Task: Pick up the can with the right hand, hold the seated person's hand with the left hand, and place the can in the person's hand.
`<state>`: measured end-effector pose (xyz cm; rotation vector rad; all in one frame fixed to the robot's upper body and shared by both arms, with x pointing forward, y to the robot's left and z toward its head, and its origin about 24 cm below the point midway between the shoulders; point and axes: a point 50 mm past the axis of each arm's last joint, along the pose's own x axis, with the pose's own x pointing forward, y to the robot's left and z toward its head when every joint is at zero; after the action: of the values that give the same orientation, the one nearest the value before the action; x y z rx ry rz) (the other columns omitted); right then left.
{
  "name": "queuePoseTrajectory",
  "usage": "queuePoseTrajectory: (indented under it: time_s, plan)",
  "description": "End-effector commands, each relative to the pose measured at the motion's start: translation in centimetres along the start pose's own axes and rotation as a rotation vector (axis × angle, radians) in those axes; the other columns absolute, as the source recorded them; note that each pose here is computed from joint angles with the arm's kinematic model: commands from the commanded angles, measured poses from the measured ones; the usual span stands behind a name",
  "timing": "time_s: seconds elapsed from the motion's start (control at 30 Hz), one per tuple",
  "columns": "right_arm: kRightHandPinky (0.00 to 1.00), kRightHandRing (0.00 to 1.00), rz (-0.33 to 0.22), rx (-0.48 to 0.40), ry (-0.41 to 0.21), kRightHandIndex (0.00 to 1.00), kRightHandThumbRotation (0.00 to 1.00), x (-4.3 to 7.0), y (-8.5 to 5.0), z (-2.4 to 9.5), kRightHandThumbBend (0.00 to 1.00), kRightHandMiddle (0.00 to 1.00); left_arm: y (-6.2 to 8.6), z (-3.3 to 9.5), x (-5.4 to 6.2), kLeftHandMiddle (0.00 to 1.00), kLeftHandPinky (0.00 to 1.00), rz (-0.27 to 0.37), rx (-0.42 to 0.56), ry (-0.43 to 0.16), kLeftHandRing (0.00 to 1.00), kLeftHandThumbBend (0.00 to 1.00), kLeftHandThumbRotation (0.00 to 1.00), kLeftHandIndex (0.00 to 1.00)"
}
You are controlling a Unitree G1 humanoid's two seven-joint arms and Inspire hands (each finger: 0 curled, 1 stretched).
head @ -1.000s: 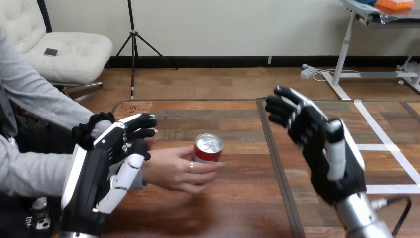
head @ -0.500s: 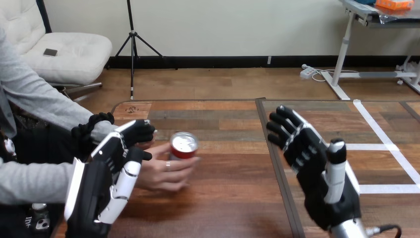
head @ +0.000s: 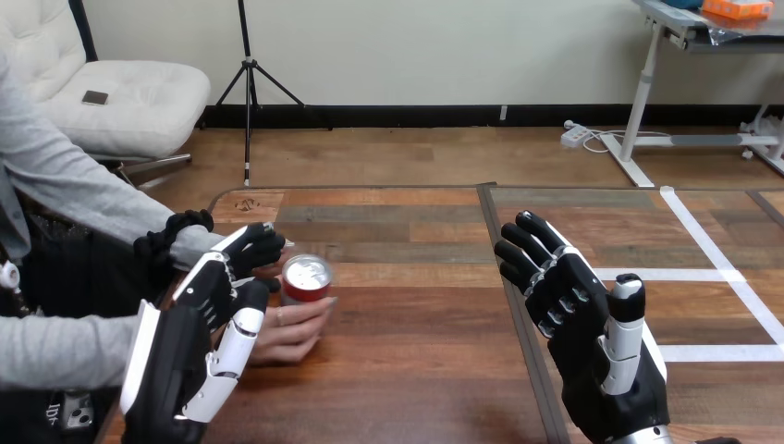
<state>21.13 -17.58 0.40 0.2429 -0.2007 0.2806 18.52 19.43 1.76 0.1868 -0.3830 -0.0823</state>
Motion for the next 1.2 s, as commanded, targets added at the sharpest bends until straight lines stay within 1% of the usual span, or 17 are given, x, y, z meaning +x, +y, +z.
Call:
queuePoseTrajectory:
  time_s: [0.0,0.2,0.3,0.4,0.6,0.87,1.0,1.17]
  plan:
    - [0.96,0.92,0.02,0.004,-0.086,0.9,1.0,1.4,0.2,1.4,0.9,0.91,0.0,1.3,1.3,0.87,0.75,-0.005,-0.003,-0.083,0.86,0.31,0.8,0.88]
    - [0.97,0.93,0.025,0.01,-0.08,0.91,1.0,1.3,0.1,1.3,0.89,0.92,-0.4,1.8,1.2,0.89,0.77,-0.002,-0.018,-0.087,0.87,0.3,0.81,0.89]
    - [0.98,0.93,0.016,0.006,-0.071,0.91,1.0,1.3,0.1,1.2,0.89,0.92,-0.6,2.0,1.2,0.89,0.79,0.003,-0.046,-0.092,0.88,0.3,0.79,0.9]
    - [0.98,0.92,0.019,-0.002,-0.069,0.91,1.0,1.4,0.0,1.2,0.89,0.92,-0.8,2.2,1.1,0.9,0.82,0.006,-0.076,-0.099,0.9,0.3,0.78,0.91]
    - [0.98,0.93,0.028,-0.016,-0.069,0.91,1.0,1.5,0.1,1.2,0.88,0.92,-0.9,2.5,1.2,0.91,0.85,0.01,-0.092,-0.139,0.91,0.3,0.77,0.92]
    - [0.99,0.93,0.03,-0.013,-0.071,0.91,1.0,1.6,0.2,1.2,0.87,0.92,-1.0,2.6,1.3,0.9,0.86,0.018,-0.103,-0.136,0.91,0.36,0.8,0.91]
    - [0.98,0.93,0.032,-0.008,-0.067,0.91,1.0,1.7,0.3,1.2,0.87,0.92,-1.1,2.6,1.3,0.89,0.87,0.019,-0.11,-0.139,0.91,0.35,0.81,0.91]
    - [0.97,0.92,0.049,-0.006,-0.061,0.91,1.0,1.6,0.4,1.3,0.87,0.92,-1.1,2.6,1.2,0.89,0.87,0.025,-0.115,-0.12,0.9,0.34,0.81,0.9]
